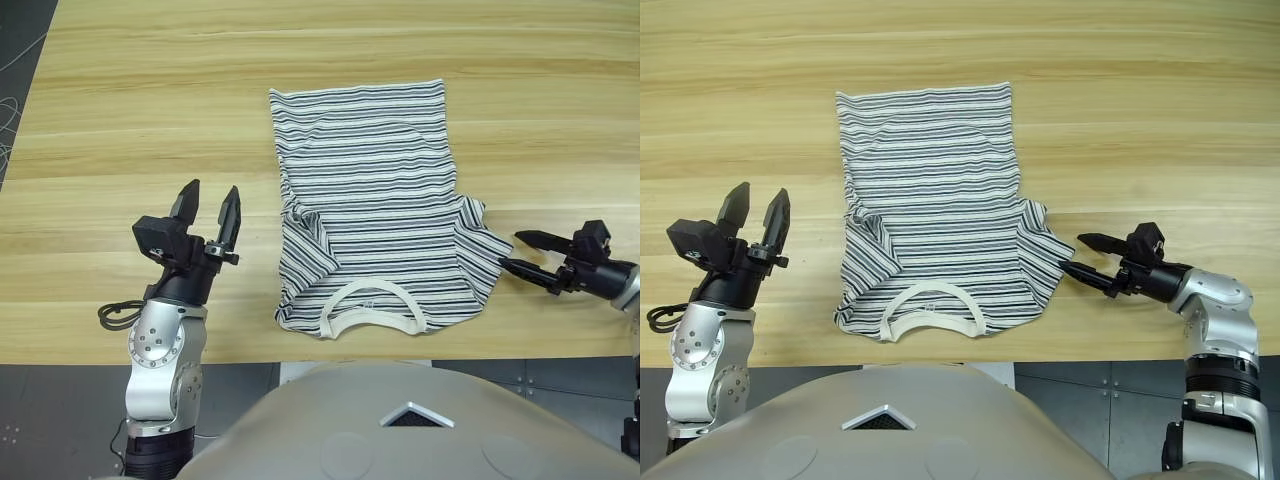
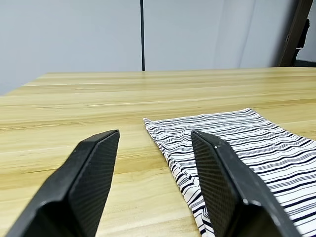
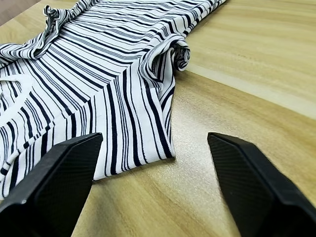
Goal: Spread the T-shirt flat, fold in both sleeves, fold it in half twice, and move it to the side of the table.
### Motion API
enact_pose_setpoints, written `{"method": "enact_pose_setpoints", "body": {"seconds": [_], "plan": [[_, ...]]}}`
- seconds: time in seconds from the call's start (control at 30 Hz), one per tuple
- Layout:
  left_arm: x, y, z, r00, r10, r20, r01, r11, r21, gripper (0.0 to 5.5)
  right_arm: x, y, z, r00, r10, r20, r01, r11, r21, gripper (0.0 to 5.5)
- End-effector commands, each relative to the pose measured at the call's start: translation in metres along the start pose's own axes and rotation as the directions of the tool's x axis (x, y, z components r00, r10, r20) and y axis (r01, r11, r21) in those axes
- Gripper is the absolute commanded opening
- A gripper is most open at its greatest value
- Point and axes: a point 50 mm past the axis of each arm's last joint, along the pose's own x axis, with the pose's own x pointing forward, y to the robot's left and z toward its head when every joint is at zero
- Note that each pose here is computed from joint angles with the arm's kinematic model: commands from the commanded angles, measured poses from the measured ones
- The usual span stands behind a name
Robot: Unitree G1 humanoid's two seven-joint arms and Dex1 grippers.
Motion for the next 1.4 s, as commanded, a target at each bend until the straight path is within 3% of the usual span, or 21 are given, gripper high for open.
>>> {"method": "enact_pose_setpoints", "body": {"seconds": [0.03,0.53,0.73,1.07,1.4], "plan": [[-0.002,0.006,-0.005,1.0,0.019,-0.014,-0.02,0.999,-0.042,2.72,0.001,0.004,-0.008,0.997,0.042,-0.069,-0.043,0.999,-0.005,3.2],[0.002,-0.004,0.001,0.998,0.038,0.041,-0.036,0.997,-0.066,2.72,0.001,-0.004,-0.01,0.999,-0.002,-0.042,0.0,1.0,-0.028,0.12],[0.004,-0.008,0.002,0.999,0.036,0.04,-0.033,0.997,-0.067,2.72,0.004,-0.002,-0.001,0.999,0.036,0.005,-0.036,0.999,-0.04,0.12],[0.006,-0.016,-0.001,0.999,-0.012,0.032,0.014,0.998,-0.064,2.72,0.032,0.024,0.057,0.962,0.221,0.161,-0.182,0.957,-0.227,0.12],[0.008,-0.021,-0.006,0.999,-0.037,0.02,0.038,0.997,-0.068,2.72,0.077,0.064,0.043,0.928,0.372,-0.037,-0.36,0.863,-0.355,0.12]]}}
